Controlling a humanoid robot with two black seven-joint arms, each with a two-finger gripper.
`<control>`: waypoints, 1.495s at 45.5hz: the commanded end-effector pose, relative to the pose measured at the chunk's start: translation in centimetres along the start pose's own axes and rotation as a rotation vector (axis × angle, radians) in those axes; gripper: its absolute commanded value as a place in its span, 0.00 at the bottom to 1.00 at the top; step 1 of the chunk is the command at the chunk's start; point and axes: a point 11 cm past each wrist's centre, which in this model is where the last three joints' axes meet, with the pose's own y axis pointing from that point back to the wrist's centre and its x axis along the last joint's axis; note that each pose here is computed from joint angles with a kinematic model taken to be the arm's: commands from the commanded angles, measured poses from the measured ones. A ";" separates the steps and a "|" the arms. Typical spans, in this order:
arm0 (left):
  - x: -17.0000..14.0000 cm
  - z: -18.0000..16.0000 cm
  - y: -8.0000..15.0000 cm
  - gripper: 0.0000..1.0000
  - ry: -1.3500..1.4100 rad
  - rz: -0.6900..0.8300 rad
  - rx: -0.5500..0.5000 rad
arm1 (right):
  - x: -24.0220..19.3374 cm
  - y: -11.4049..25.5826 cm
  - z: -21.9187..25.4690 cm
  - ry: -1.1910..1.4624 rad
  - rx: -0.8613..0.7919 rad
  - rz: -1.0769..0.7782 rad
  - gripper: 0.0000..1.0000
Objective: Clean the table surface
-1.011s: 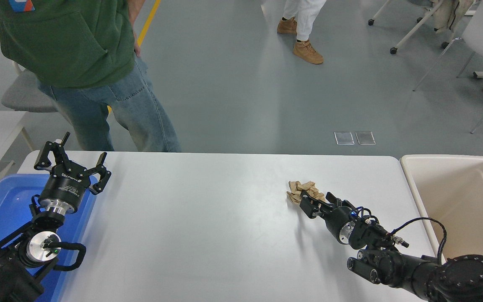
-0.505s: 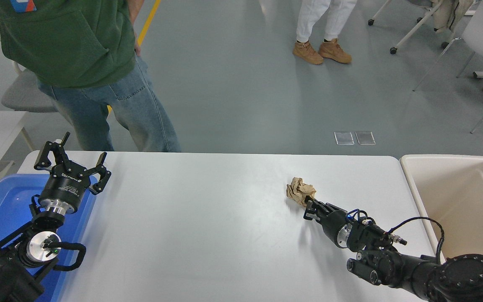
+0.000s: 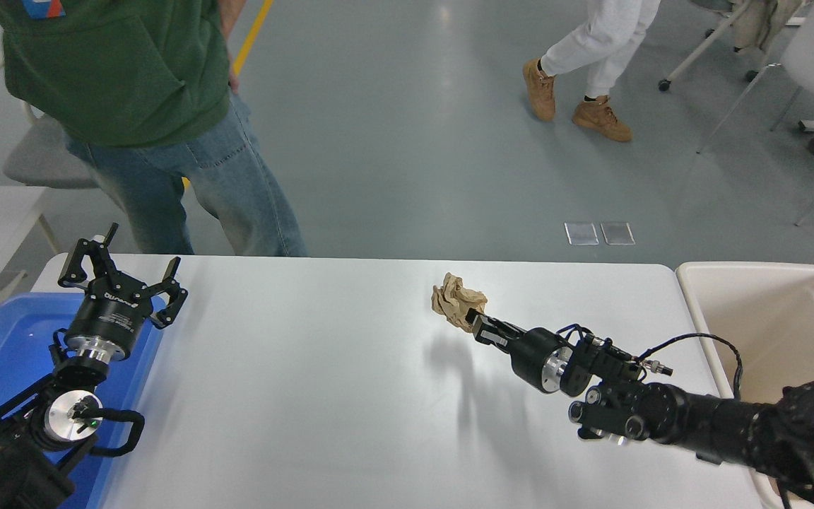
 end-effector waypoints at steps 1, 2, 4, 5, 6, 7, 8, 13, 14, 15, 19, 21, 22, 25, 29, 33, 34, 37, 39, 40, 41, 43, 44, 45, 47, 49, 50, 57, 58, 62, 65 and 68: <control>0.0 0.0 0.0 0.99 0.000 -0.001 0.000 | 3.7 3.4 -0.5 -0.047 0.026 0.012 0.00; 0.0 0.0 0.0 0.99 0.000 -0.001 0.000 | 4.0 3.7 -0.4 -0.049 0.024 0.014 0.00; 0.0 0.0 0.0 0.99 0.001 0.000 0.000 | 4.5 4.3 0.0 -0.050 0.016 0.018 0.00; 0.0 0.0 0.0 0.99 -0.001 0.000 0.000 | 4.7 4.7 0.1 -0.049 0.013 0.020 0.00; 0.0 0.0 0.0 0.99 0.000 -0.001 0.000 | 4.9 5.0 0.3 -0.050 0.010 0.021 0.00; 0.0 0.0 0.0 0.99 -0.001 0.000 0.000 | 5.1 5.3 0.3 -0.052 0.007 0.023 0.00; 0.0 0.0 0.0 0.99 -0.001 0.000 0.000 | 5.2 5.6 0.4 -0.056 0.006 0.024 0.00; 0.0 0.0 0.0 0.99 -0.001 0.000 0.000 | 6.1 7.1 0.2 -0.064 0.011 0.025 0.00; 0.0 0.0 0.0 0.99 -0.001 0.000 0.000 | 6.3 7.4 0.1 -0.063 0.013 0.025 0.00; 0.0 0.0 0.0 0.99 -0.001 0.000 0.000 | 6.5 7.7 0.0 -0.068 0.015 0.026 0.00; 0.0 0.0 0.0 0.99 0.001 0.000 0.000 | 7.3 8.9 -0.1 -0.072 0.015 0.035 0.00; 0.0 0.0 0.0 0.99 0.000 0.001 0.000 | 7.7 9.5 0.1 -0.073 0.009 0.039 0.00; 0.0 0.0 0.0 0.99 -0.001 0.000 0.000 | 7.9 9.8 0.1 -0.071 0.010 0.042 0.00; 0.0 0.0 0.0 0.99 -0.001 0.000 0.000 | 8.3 10.9 0.3 -0.058 0.014 0.042 0.00; 0.0 0.0 0.1 0.99 0.001 0.001 0.001 | 9.1 12.5 0.7 -0.039 0.005 0.047 0.00; 0.0 0.0 0.0 0.99 0.000 -0.001 0.000 | 10.1 14.4 1.5 -0.032 -0.011 0.049 0.00; 0.0 0.0 0.0 0.99 0.000 -0.001 0.000 | 10.4 14.8 1.7 -0.030 -0.019 0.053 0.00; 0.0 0.0 0.0 0.99 -0.001 0.000 0.000 | 11.4 15.8 2.4 -0.028 -0.038 0.062 0.00; 0.1 0.0 0.1 0.99 0.000 0.002 0.001 | 12.1 16.5 2.7 -0.027 -0.047 0.071 0.00; 0.0 0.0 0.0 0.99 -0.001 0.000 0.000 | 12.6 16.9 2.8 -0.026 -0.051 0.078 0.00; 0.0 0.0 0.0 0.99 0.000 0.001 0.000 | 13.0 17.2 2.9 -0.026 -0.053 0.086 0.00; 0.1 0.0 0.1 0.99 0.000 0.002 0.001 | 13.8 17.8 3.1 -0.027 -0.059 0.095 0.00; 0.0 0.0 0.0 0.99 0.000 0.001 0.000 | 14.1 18.2 3.3 -0.028 -0.063 0.098 0.00; 0.1 0.0 0.1 0.99 -0.001 0.002 0.001 | 14.4 18.6 3.3 -0.029 -0.063 0.100 0.00; 0.0 0.0 0.0 0.99 0.000 0.001 0.000 | 15.0 19.3 3.7 -0.030 -0.070 0.104 0.00; 0.1 0.0 0.1 0.99 0.000 0.002 0.001 | 15.5 19.9 4.0 -0.033 -0.081 0.106 0.00; 0.0 0.0 0.1 0.99 0.001 0.001 0.001 | 15.7 20.2 4.2 -0.034 -0.089 0.107 0.00; 0.1 0.0 0.1 0.99 0.000 0.002 0.001 | 17.3 22.8 5.9 -0.029 -0.149 0.139 0.00; 0.0 0.0 0.0 0.99 -0.001 0.000 0.000 | 17.4 23.0 6.1 -0.029 -0.158 0.142 0.00; 0.0 0.0 0.1 0.99 0.001 0.001 0.001 | 18.2 24.2 7.2 -0.022 -0.198 0.154 0.00; 0.0 0.0 0.1 0.99 0.000 0.000 0.001 | 19.0 25.3 8.4 -0.026 -0.241 0.174 0.00; 0.1 0.0 0.1 0.99 -0.001 0.002 0.001 | 19.7 26.3 9.7 -0.045 -0.286 0.200 0.00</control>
